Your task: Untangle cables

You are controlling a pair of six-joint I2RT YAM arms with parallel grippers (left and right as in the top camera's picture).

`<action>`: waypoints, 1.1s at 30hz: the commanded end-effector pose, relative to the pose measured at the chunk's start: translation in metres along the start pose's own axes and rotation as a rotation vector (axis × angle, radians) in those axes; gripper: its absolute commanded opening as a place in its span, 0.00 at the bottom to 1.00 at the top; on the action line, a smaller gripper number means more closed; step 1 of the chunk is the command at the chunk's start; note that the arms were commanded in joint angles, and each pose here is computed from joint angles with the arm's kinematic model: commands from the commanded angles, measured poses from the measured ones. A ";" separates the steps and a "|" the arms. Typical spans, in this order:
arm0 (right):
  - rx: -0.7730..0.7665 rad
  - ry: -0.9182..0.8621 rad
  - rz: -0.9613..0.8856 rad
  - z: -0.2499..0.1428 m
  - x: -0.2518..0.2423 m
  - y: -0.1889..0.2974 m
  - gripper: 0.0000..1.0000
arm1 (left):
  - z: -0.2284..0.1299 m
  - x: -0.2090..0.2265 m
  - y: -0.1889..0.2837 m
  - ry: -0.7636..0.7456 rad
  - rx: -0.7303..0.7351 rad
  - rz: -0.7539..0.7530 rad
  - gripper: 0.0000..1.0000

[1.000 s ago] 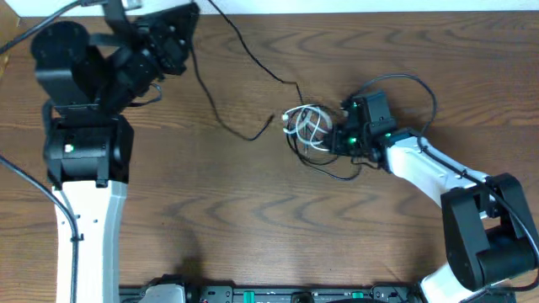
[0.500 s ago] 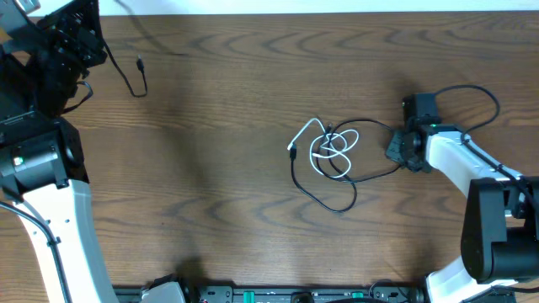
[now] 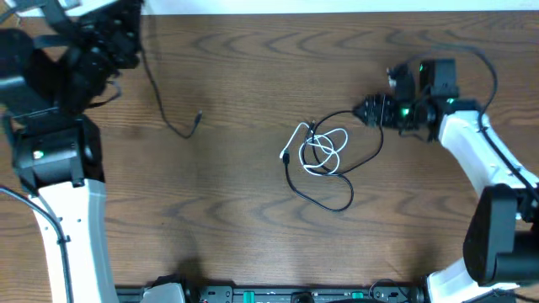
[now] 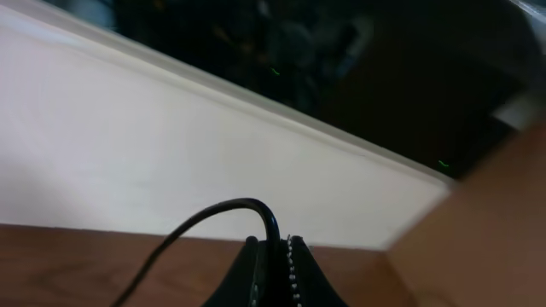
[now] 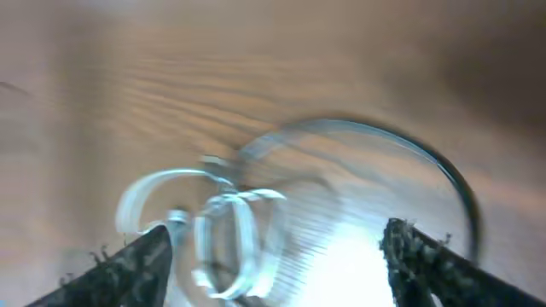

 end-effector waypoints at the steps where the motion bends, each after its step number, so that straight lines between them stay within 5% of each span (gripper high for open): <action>1: -0.088 0.164 0.176 0.028 0.060 0.042 0.81 | -0.007 -0.049 0.002 -0.012 0.042 -0.156 0.08; 5: -0.159 0.299 0.233 0.035 0.087 0.066 0.92 | -0.030 -0.066 -0.005 0.036 0.131 -0.203 0.08; 18: -0.145 0.809 0.522 -0.009 0.188 0.051 0.92 | -0.074 -0.115 -0.002 0.103 0.344 -0.422 0.08; 30: -0.177 0.873 0.650 -0.020 0.243 0.019 0.79 | -0.077 -0.123 0.004 0.183 0.392 -0.472 0.07; 33: -0.209 0.738 0.581 -0.007 0.245 0.003 0.54 | -0.077 -0.123 0.004 0.186 0.394 -0.472 0.07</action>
Point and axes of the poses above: each gripper's point midway between its finger pads, its own y axis back along the fingers, its own x axis along the line the jaws close on, z = x × y, the point moved 3 cm from there along y, back along the fingers, and after that the axes turned 4 degrees about -y, right-handed, at the moved point
